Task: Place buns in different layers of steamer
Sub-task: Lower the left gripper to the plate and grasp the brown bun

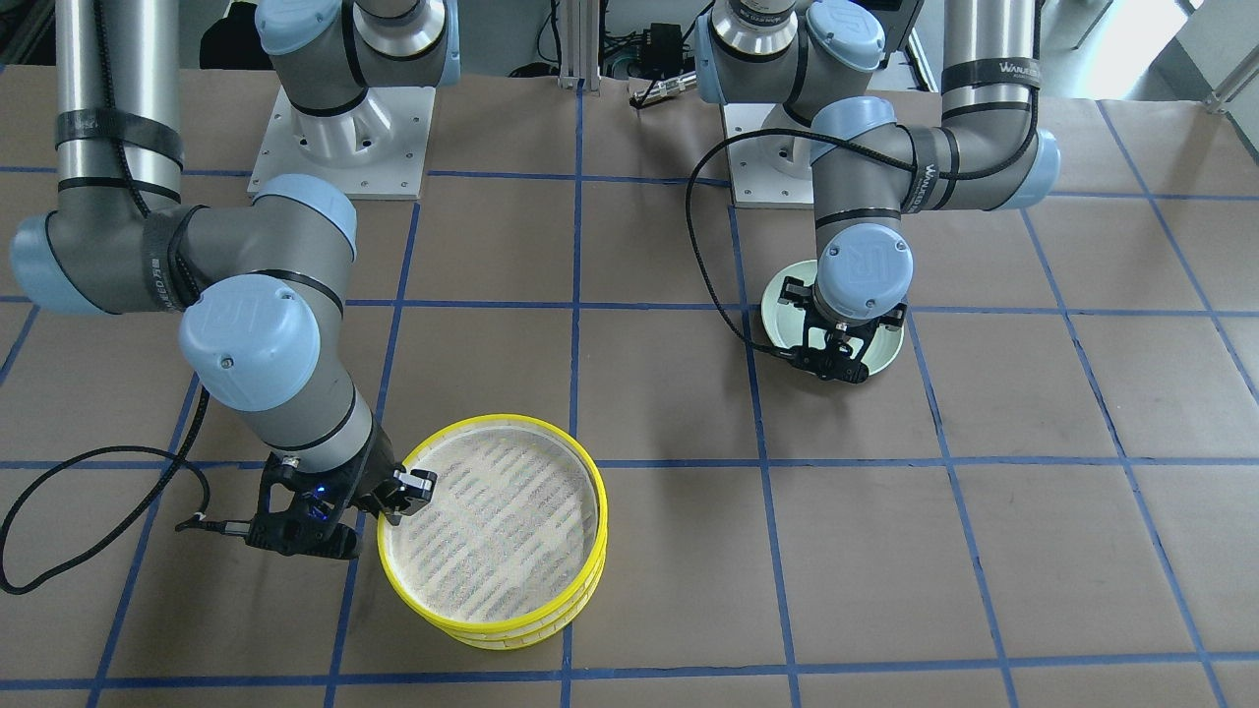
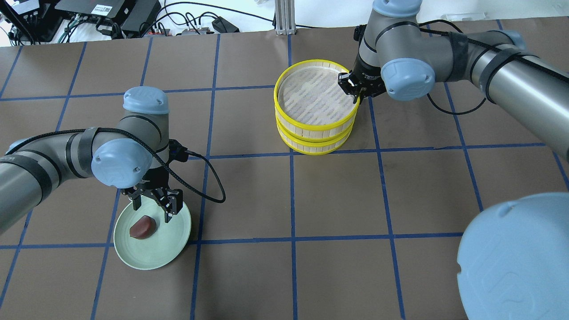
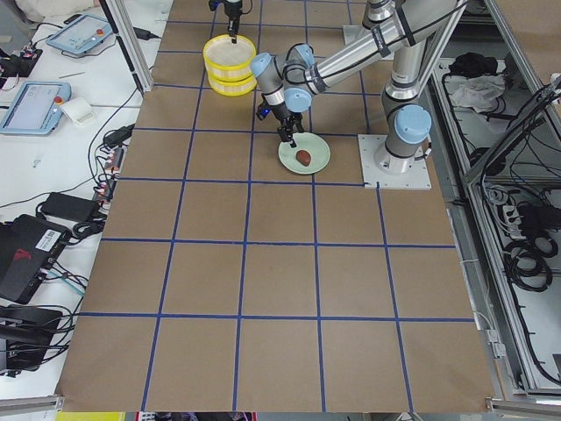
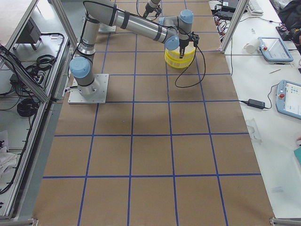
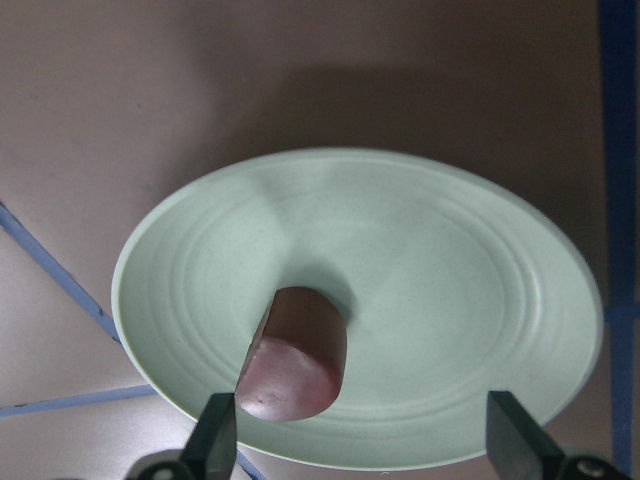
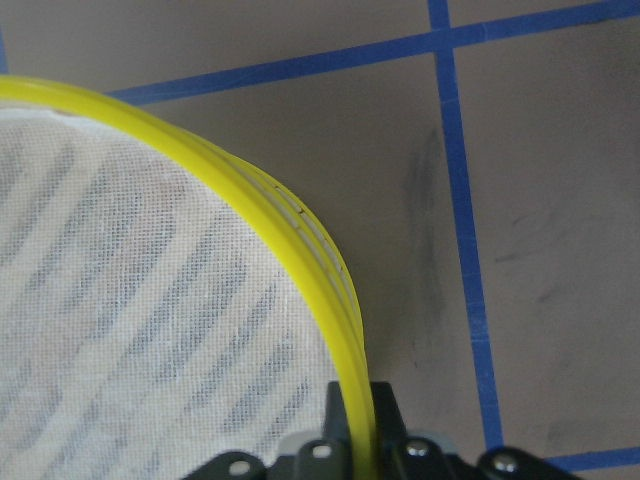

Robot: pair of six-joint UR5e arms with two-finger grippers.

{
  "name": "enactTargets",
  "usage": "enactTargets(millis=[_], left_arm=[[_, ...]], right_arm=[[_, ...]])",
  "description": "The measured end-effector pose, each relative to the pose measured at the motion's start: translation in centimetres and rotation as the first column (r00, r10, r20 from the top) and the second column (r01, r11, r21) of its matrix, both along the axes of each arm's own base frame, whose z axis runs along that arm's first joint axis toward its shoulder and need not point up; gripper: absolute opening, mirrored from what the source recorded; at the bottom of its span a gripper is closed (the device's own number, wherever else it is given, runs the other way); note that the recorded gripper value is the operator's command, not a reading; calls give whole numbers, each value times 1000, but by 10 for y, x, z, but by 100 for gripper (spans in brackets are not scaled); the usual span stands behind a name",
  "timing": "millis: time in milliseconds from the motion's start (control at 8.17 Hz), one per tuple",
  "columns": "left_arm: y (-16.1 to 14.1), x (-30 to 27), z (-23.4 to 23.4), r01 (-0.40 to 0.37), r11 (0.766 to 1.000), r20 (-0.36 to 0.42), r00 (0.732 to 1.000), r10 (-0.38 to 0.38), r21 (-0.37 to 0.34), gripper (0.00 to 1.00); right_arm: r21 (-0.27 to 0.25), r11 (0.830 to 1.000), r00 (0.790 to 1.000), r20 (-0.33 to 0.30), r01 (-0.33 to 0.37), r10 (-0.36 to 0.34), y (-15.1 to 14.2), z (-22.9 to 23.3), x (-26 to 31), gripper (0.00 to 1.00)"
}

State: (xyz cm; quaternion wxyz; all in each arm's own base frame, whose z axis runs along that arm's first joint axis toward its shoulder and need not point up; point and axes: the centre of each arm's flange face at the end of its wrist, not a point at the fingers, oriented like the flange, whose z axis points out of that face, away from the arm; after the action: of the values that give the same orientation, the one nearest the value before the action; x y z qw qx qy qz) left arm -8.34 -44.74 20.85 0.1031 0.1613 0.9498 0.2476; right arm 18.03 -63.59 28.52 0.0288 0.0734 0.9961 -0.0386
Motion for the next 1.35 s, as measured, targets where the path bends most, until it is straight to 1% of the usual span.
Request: enactTargets(millis=[245, 734, 856, 1346], left_arm=[[1, 1, -15, 2, 1000, 5, 1000, -2, 6, 88], [-2, 9, -25, 27, 1000, 61, 998, -28, 8, 88], [0, 10, -27, 28, 1000, 67, 997, -29, 13, 86], [8, 11, -35, 24, 999, 65, 998, -26, 34, 82]], right_arm=[[-2, 1000, 1000, 0, 1, -1, 0, 0, 1, 3], [-3, 1000, 1000, 0, -1, 1, 0, -1, 1, 3], [-2, 1000, 1000, 0, -1, 1, 0, -2, 2, 3], [-2, 1000, 1000, 0, -1, 1, 0, -3, 1, 3]])
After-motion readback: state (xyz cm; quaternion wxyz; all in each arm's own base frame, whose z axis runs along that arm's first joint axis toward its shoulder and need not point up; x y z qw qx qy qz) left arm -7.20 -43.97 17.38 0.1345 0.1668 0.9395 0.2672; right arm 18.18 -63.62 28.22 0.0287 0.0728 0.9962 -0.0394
